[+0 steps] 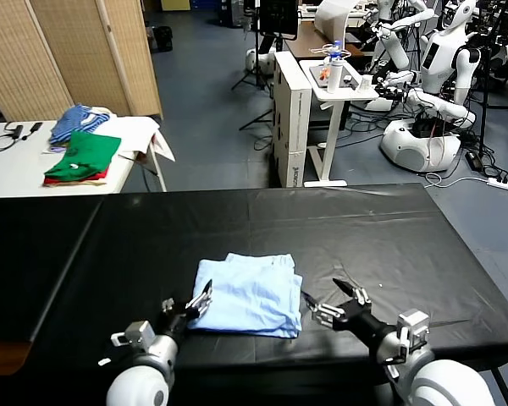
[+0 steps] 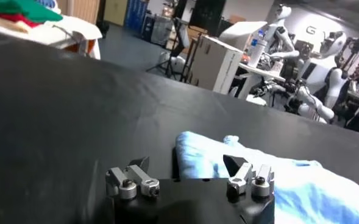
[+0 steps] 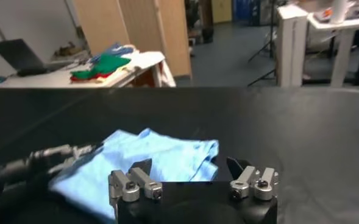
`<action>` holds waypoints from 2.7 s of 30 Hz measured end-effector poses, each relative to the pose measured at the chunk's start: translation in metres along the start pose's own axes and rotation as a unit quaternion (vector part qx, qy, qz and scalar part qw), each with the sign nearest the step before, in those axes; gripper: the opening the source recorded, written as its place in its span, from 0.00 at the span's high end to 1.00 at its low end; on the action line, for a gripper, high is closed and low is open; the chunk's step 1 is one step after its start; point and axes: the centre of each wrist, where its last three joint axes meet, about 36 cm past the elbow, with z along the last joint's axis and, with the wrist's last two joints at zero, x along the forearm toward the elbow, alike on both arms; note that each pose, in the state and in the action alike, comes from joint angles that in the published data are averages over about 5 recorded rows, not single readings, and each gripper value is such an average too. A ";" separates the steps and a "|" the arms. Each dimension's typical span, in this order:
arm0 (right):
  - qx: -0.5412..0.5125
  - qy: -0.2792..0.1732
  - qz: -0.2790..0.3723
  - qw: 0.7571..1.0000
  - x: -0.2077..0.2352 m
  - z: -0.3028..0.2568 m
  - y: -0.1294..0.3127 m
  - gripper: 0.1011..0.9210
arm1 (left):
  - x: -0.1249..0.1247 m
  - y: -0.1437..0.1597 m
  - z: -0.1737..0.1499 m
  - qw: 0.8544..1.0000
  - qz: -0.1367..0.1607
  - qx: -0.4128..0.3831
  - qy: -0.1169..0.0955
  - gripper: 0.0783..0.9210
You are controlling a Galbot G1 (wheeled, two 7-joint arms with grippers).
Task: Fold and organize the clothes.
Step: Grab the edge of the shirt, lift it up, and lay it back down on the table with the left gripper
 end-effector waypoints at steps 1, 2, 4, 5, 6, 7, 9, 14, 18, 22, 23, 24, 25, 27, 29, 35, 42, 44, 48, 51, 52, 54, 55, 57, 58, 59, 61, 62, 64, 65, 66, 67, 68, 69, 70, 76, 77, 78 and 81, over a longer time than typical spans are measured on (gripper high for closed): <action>0.000 -0.001 0.001 1.000 0.000 0.000 0.000 0.02 | 0.000 0.000 0.000 1.000 0.002 0.007 0.002 0.02; -0.001 -0.001 0.001 1.000 0.000 0.000 0.000 0.02 | 0.000 -0.001 0.000 1.000 0.004 0.014 0.003 0.02; -0.001 -0.003 0.002 1.000 -0.001 0.000 0.000 0.02 | 0.000 -0.001 0.000 1.000 0.008 0.027 0.007 0.02; -0.001 -0.004 0.002 1.000 -0.001 0.000 0.000 0.02 | 0.000 -0.001 0.000 0.999 0.010 0.034 0.008 0.03; -0.001 -0.004 0.002 1.000 -0.001 0.000 0.000 0.02 | 0.000 -0.001 0.000 0.999 0.011 0.041 0.009 0.03; -0.001 -0.005 0.002 1.000 -0.001 0.000 0.000 0.02 | -0.001 -0.001 0.000 0.999 0.012 0.049 0.011 0.05; -0.001 -0.005 0.003 1.000 -0.002 0.000 0.000 0.02 | -0.001 0.000 -0.002 0.997 0.012 0.069 0.014 0.10; -0.002 -0.007 0.005 1.000 -0.002 0.001 0.000 0.02 | -0.002 0.003 -0.004 0.993 0.011 0.113 0.018 0.22; -0.003 -0.009 0.005 1.000 -0.001 0.001 0.001 0.02 | -0.002 0.003 -0.003 0.992 0.010 0.121 0.021 0.28; -0.002 -0.010 0.007 1.000 -0.001 0.001 0.001 0.02 | -0.002 0.003 -0.002 0.992 0.009 0.126 0.024 0.49; -0.002 -0.010 0.007 1.000 -0.001 0.002 0.001 0.02 | -0.002 0.002 -0.003 0.992 0.009 0.127 0.025 0.55; -0.002 -0.011 0.008 1.000 -0.001 0.002 0.001 0.02 | -0.002 0.001 -0.003 0.992 0.010 0.127 0.025 0.62; -0.002 -0.011 0.009 1.000 -0.001 0.002 0.001 0.02 | -0.001 0.000 -0.004 0.992 0.010 0.126 0.024 0.71; -0.001 -0.011 0.010 1.000 -0.002 0.003 0.001 0.02 | 0.000 -0.002 -0.006 0.992 0.010 0.120 0.022 0.82; 0.001 -0.011 0.013 1.000 -0.002 0.004 0.001 0.02 | 0.001 -0.003 -0.007 0.994 0.009 0.107 0.017 0.88; 0.009 -0.010 0.024 1.000 -0.005 0.007 -0.003 0.02 | 0.006 -0.001 -0.013 1.000 -0.017 -0.005 -0.009 0.88; 0.015 -0.008 0.031 0.999 -0.010 0.011 -0.005 0.02 | 0.023 0.027 -0.032 0.989 -0.060 -0.130 -0.020 0.88; 0.013 -0.007 0.031 0.999 -0.013 0.013 -0.006 0.02 | 0.029 0.040 -0.041 0.985 -0.071 -0.155 -0.020 0.88; 0.008 -0.006 0.030 0.999 -0.016 0.016 -0.005 0.02 | 0.043 0.066 -0.065 0.977 -0.088 -0.193 -0.020 0.88; 0.004 -0.004 0.030 1.000 -0.019 0.018 -0.005 0.02 | 0.054 0.087 -0.088 0.970 -0.103 -0.218 -0.021 0.88; 0.002 -0.004 0.029 1.000 -0.019 0.019 -0.004 0.02 | 0.057 0.094 -0.096 0.968 -0.108 -0.226 -0.022 0.88; -0.001 -0.003 0.030 1.000 -0.020 0.020 -0.005 0.02 | 0.065 0.107 -0.115 0.963 -0.119 -0.241 -0.024 0.88; -0.002 -0.003 0.029 1.000 -0.021 0.021 -0.004 0.02 | 0.069 0.113 -0.124 0.960 -0.125 -0.249 -0.026 0.88; -0.005 -0.002 0.029 1.000 -0.023 0.023 -0.004 0.02 | 0.076 0.121 -0.143 0.953 -0.136 -0.268 -0.033 0.88; -0.006 -0.001 0.028 1.000 -0.023 0.024 -0.004 0.02 | 0.080 0.124 -0.151 0.949 -0.142 -0.278 -0.037 0.88; -0.008 -0.001 0.028 1.000 -0.024 0.025 -0.003 0.02 | 0.083 0.126 -0.159 0.946 -0.148 -0.287 -0.042 0.88; -0.009 0.001 0.027 1.000 -0.025 0.026 -0.002 0.02 | 0.088 0.127 -0.171 0.940 -0.159 -0.298 -0.051 0.88; -0.010 0.001 0.027 1.000 -0.025 0.027 -0.002 0.02 | 0.090 0.127 -0.175 0.938 -0.164 -0.301 -0.056 0.88; -0.010 0.003 0.028 1.000 -0.024 0.028 -0.001 0.02 | 0.093 0.121 -0.180 0.936 -0.170 -0.302 -0.064 0.88; -0.010 0.003 0.029 1.000 -0.023 0.029 -0.001 0.02 | 0.093 0.117 -0.181 0.937 -0.171 -0.298 -0.067 0.88; -0.009 0.004 0.030 0.999 -0.022 0.029 -0.001 0.02 | 0.093 0.112 -0.180 0.938 -0.171 -0.293 -0.069 0.88; -0.009 0.004 0.031 0.999 -0.021 0.029 -0.001 0.02 | 0.093 0.106 -0.178 0.941 -0.170 -0.283 -0.069 0.88; -0.008 0.004 0.033 0.999 -0.020 0.029 -0.001 0.02 | 0.092 0.099 -0.174 0.946 -0.167 -0.270 -0.068 0.88; -0.007 0.004 0.034 0.999 -0.018 0.028 -0.001 0.02 | 0.091 0.091 -0.170 0.951 -0.162 -0.255 -0.065 0.88; -0.006 0.004 0.035 0.999 -0.017 0.028 -0.001 0.02 | 0.090 0.083 -0.165 0.956 -0.156 -0.239 -0.062 0.88; -0.003 0.006 0.043 0.999 -0.010 0.030 0.001 0.02 | 0.085 0.032 -0.131 0.988 -0.085 -0.122 -0.036 0.88; -0.003 0.007 0.043 0.999 -0.009 0.030 0.001 0.02 | 0.083 0.025 -0.125 0.992 -0.072 -0.102 -0.030 0.88; -0.004 0.007 0.043 0.999 -0.009 0.031 0.002 0.02 | 0.081 0.018 -0.119 0.994 -0.059 -0.083 -0.025 0.88; -0.005 0.008 0.044 0.999 -0.009 0.032 0.003 0.02 | 0.074 -0.002 -0.103 0.999 -0.027 -0.044 -0.015 0.88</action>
